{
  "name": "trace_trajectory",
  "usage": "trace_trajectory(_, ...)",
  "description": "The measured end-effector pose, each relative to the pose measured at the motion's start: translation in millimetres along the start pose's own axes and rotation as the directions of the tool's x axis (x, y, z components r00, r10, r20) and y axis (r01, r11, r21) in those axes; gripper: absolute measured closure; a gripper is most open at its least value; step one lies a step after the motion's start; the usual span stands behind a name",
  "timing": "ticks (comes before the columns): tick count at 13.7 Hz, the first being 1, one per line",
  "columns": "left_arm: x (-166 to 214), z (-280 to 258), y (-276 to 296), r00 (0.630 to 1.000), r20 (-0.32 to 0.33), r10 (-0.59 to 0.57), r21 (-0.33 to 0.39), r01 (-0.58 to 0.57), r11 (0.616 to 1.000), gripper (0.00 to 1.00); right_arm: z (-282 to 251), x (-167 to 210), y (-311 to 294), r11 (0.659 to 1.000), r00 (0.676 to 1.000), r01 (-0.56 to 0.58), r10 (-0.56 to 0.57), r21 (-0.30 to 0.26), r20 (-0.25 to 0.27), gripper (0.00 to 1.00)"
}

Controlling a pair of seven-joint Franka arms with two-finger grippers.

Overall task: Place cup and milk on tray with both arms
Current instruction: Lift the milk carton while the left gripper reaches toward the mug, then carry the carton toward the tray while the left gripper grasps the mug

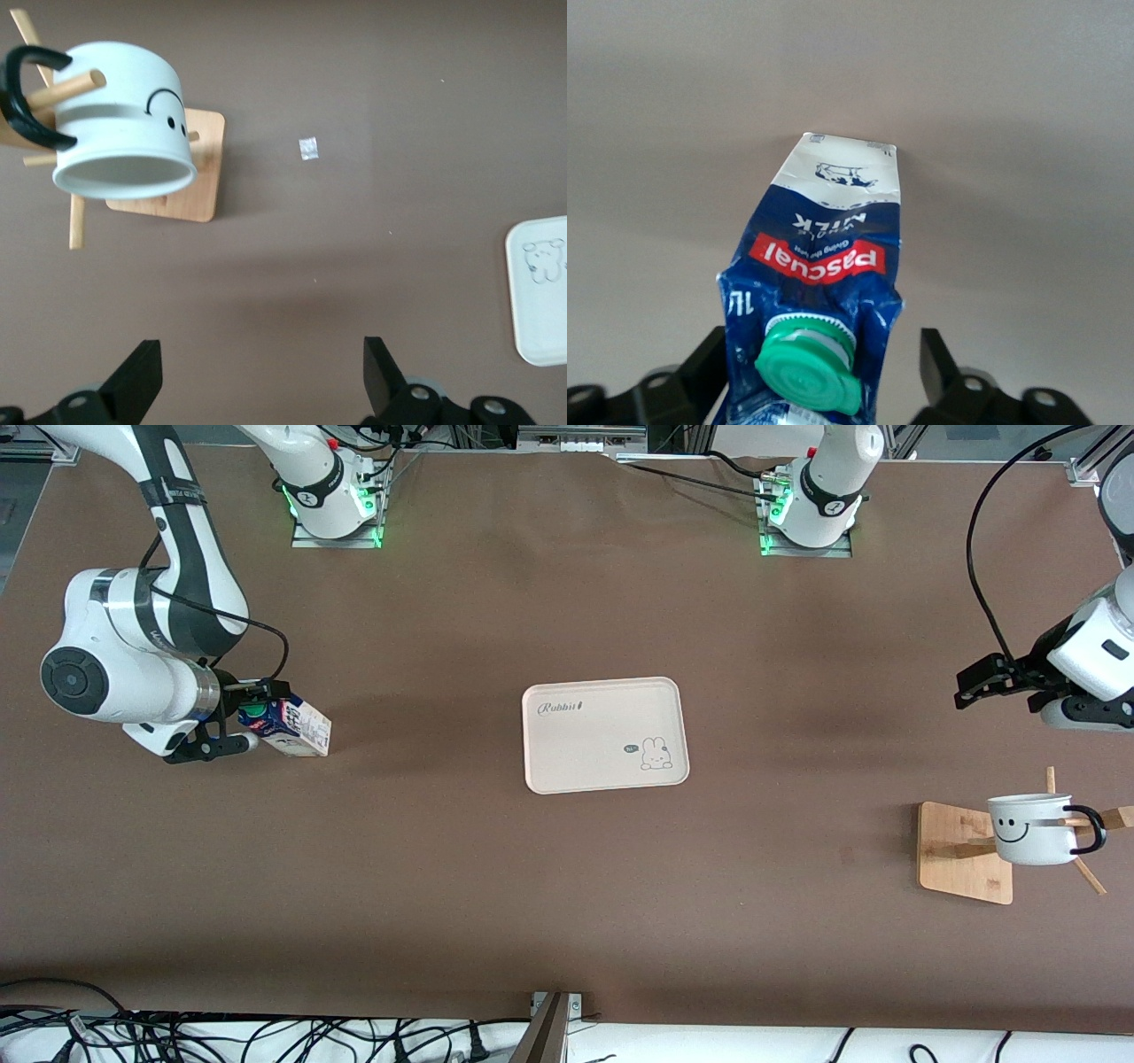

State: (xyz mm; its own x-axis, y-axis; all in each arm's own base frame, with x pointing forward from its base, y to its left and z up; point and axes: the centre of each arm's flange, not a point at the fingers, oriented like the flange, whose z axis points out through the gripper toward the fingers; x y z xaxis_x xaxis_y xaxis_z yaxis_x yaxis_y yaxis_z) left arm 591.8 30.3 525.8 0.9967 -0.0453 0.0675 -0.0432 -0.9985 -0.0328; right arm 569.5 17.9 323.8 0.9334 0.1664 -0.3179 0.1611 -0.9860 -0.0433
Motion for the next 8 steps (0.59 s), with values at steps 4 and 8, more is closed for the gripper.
trace_trajectory(4, 14.3, 47.6, -3.3, 0.988, -0.154, 0.019, 0.040, -0.013, 0.999, 0.00, -1.1, 0.3, -0.1, 1.000, 1.000, 0.002, -0.002, -0.001, -0.007, 0.46)
trace_trajectory(8, 19.9, 88.9, -5.7, 0.975, -0.220, 0.036, 0.060, -0.024, 0.998, 0.00, -19.3, 4.9, -9.7, 1.000, 0.999, -0.022, 0.022, -0.006, -0.049, 0.50)
